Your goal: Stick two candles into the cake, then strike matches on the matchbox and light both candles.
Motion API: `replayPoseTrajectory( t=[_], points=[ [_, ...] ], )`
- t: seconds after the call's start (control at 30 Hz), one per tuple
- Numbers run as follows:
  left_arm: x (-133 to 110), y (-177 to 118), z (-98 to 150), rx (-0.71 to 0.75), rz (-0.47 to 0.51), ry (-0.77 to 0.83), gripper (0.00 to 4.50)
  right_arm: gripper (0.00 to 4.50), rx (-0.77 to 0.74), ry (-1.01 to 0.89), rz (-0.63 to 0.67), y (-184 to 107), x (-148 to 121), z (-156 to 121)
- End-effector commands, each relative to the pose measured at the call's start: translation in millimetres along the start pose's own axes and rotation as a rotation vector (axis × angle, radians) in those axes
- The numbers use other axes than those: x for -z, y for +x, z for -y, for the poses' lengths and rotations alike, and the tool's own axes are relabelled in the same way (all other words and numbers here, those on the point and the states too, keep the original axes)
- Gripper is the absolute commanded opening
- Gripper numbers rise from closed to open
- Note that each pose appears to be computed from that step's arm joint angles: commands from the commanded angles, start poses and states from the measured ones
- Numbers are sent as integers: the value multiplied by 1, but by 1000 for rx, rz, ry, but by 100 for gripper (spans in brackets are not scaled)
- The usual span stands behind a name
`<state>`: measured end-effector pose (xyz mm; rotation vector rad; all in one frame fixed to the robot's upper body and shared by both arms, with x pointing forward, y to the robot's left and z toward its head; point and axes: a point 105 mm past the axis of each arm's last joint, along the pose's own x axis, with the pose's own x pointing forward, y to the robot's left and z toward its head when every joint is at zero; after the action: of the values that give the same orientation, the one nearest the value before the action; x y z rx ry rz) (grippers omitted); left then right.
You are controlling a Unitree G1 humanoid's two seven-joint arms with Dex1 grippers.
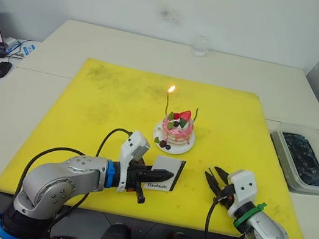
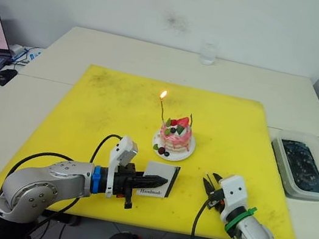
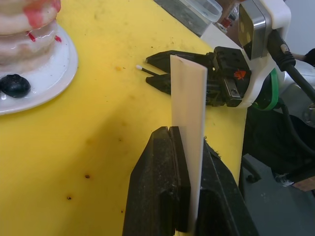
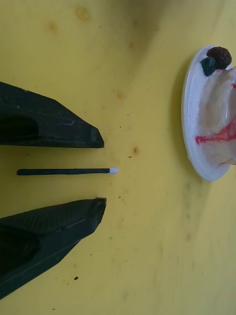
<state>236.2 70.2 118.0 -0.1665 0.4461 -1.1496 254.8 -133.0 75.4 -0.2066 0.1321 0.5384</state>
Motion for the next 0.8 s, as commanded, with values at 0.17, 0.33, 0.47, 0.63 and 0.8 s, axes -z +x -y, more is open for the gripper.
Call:
replayPoseTrajectory(
  t=[0.17, 0.33, 0.47, 0.63, 0.8],
  points=[
    [-9, 0, 8, 30, 23, 27, 0, 163, -2, 0, 3, 2, -1, 0],
    [-9, 1, 8, 31, 23, 26, 0, 126, 5, 10, -4, 2, 1, 0],
    [-8, 1, 9, 32, 22, 25, 0, 5, 7, 19, -2, 2, 1, -1],
    [-7, 1, 8, 32, 19, 22, 0, 5, 2, 24, -1, 0, 1, -3],
    [-8, 1, 7, 32, 24, 9, 0, 5, 1, 27, 17, -4, -5, -2]
  ],
)
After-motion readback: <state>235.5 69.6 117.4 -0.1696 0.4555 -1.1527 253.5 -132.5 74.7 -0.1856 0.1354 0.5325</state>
